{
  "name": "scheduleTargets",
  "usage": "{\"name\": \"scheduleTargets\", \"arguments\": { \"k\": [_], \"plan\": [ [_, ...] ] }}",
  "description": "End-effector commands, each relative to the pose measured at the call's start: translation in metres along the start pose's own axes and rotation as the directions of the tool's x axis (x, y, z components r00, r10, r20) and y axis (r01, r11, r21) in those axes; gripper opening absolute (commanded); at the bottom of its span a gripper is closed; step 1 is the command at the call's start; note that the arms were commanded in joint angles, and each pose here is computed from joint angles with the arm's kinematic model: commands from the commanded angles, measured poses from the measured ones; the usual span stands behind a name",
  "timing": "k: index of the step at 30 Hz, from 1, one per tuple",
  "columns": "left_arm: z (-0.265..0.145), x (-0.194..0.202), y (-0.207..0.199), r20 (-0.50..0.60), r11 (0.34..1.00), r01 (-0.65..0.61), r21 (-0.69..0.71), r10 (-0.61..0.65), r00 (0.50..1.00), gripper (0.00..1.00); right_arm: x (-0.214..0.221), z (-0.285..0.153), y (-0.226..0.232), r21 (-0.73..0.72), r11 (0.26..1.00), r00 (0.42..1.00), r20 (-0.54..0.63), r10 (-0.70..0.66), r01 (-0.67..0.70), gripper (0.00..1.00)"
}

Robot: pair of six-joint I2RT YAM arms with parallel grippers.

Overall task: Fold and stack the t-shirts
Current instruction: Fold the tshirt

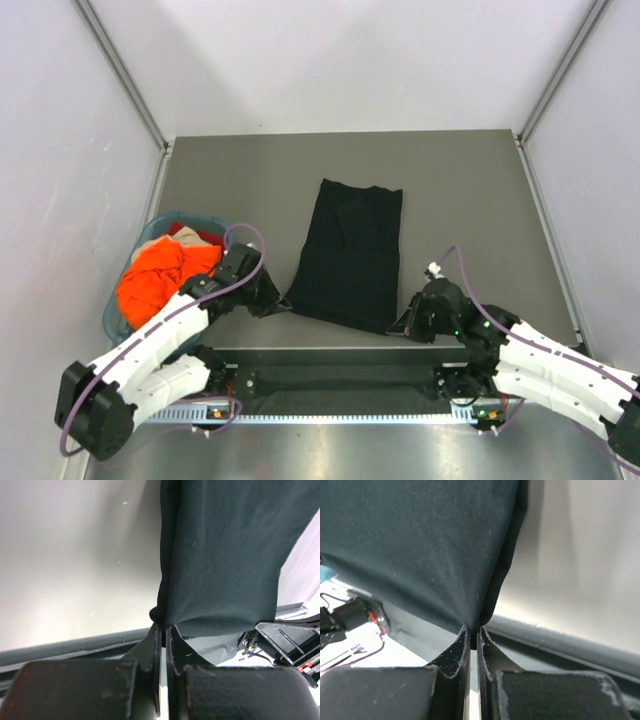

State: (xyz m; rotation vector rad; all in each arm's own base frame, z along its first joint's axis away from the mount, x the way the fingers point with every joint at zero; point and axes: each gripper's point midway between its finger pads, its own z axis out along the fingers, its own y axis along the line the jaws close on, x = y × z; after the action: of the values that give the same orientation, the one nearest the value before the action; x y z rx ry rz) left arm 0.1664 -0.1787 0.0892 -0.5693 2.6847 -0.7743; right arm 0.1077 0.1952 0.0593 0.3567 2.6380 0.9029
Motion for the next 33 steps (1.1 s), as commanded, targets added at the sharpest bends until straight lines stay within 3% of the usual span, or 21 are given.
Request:
{"name": "scheduleTargets", "arguments": {
  "k": [1, 6, 12, 21, 28, 33],
  "plan": [
    [-0.011, -0.002, 0.023, 0.057, 0.996, 0.014, -0.084, -0.009, 0.998, 0.0, -0.001, -0.013, 0.004, 0.034, 0.999, 0.999, 0.021, 0.034, -0.035, 0.0],
    [-0.023, -0.005, 0.014, 0.075, 0.999, -0.023, -0.048, 0.027, 0.997, 0.0, -0.002, -0.023, 0.012, 0.032, 0.999, 0.999, 0.027, 0.04, -0.041, 0.0],
    [-0.033, -0.025, -0.015, 0.087, 0.992, -0.113, -0.049, 0.117, 0.989, 0.0, -0.038, -0.038, 0.043, 0.057, 0.998, 0.995, 0.099, 0.009, -0.014, 0.0],
    [-0.042, -0.115, -0.115, 0.226, 0.951, -0.305, -0.054, 0.309, 0.924, 0.0, -0.124, -0.06, 0.066, 0.054, 0.998, 0.992, 0.124, -0.029, 0.022, 0.0],
    [0.009, -0.185, -0.158, 0.199, 0.942, -0.325, -0.083, 0.335, 0.921, 0.0, -0.21, -0.052, 0.075, 0.053, 0.996, 0.985, 0.154, -0.082, 0.075, 0.0],
    [0.045, -0.223, -0.176, 0.17, 0.948, -0.315, -0.055, 0.319, 0.932, 0.0, -0.255, -0.023, 0.076, 0.041, 0.994, 0.989, 0.11, -0.104, 0.1, 0.0]
  ]
}}
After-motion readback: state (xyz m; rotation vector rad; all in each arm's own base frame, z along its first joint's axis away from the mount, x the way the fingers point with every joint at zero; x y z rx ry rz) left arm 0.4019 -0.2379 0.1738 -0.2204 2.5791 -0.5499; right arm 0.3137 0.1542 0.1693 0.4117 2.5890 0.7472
